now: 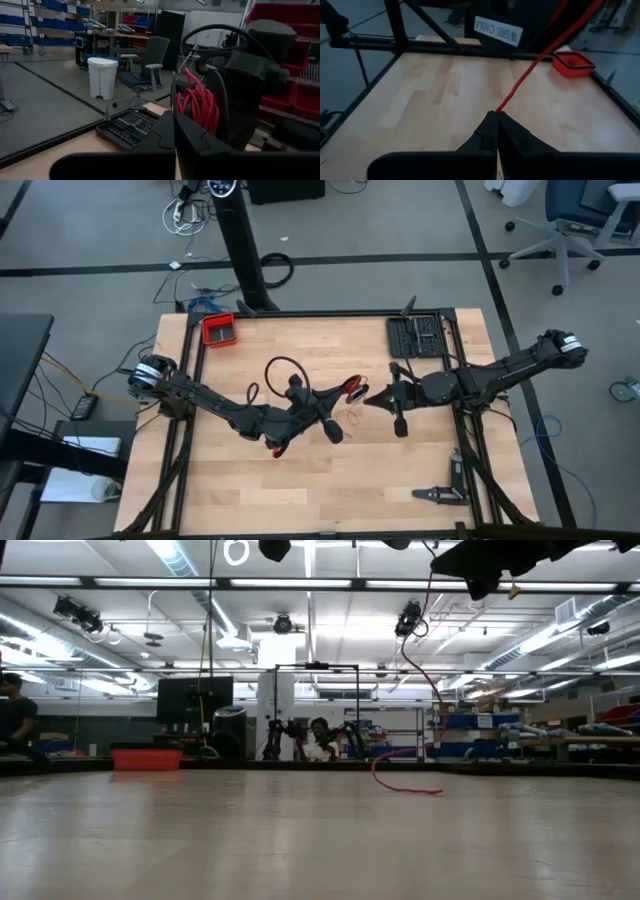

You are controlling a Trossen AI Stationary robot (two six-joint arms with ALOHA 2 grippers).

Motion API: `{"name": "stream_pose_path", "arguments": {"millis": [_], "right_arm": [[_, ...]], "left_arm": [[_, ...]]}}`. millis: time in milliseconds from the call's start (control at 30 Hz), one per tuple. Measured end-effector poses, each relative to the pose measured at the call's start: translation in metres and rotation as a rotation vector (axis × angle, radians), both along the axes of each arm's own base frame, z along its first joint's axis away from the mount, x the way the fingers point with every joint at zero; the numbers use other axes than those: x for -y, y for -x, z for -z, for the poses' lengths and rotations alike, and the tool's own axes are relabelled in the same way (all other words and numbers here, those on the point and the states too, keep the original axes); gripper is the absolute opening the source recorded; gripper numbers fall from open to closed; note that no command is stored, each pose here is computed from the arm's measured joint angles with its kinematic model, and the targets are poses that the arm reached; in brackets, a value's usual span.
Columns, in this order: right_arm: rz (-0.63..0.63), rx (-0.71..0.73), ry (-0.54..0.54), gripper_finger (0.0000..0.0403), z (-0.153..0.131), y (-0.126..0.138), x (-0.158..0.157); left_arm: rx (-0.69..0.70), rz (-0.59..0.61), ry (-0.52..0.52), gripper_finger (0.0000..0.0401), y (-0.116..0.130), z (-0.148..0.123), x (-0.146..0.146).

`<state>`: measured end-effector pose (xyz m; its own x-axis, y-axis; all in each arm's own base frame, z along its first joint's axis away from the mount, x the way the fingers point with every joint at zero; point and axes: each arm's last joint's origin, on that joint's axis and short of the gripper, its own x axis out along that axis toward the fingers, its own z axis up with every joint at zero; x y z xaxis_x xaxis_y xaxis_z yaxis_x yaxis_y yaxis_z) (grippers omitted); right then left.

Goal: Coil cords
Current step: Coil the red wire onto the spool

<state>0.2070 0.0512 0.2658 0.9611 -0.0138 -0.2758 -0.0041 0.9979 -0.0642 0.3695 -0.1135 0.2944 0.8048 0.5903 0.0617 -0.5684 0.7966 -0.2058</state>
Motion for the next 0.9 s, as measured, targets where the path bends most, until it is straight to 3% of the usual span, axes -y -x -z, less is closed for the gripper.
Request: {"name": "stream_pose_path", "arguments": {"millis": [167,533,900], "right_arm": [[-0.006,0.009,0.027,0.0000,0.008,-0.012,-0.010],[-0.017,0.020,0.034,0.0000,0.028,-0.039,-0.021],[-0.056,0.102,0.075,0.0000,0.023,-0.040,-0.033]], "left_arm": [[0.047,-0.005,0.037,0.0001,-0.001,-0.002,-0.003],[0.038,0.003,0.016,0.0001,0.001,-0.003,0.000],[0.040,0.009,0.018,0.0001,-0.001,-0.002,0.001]]}}
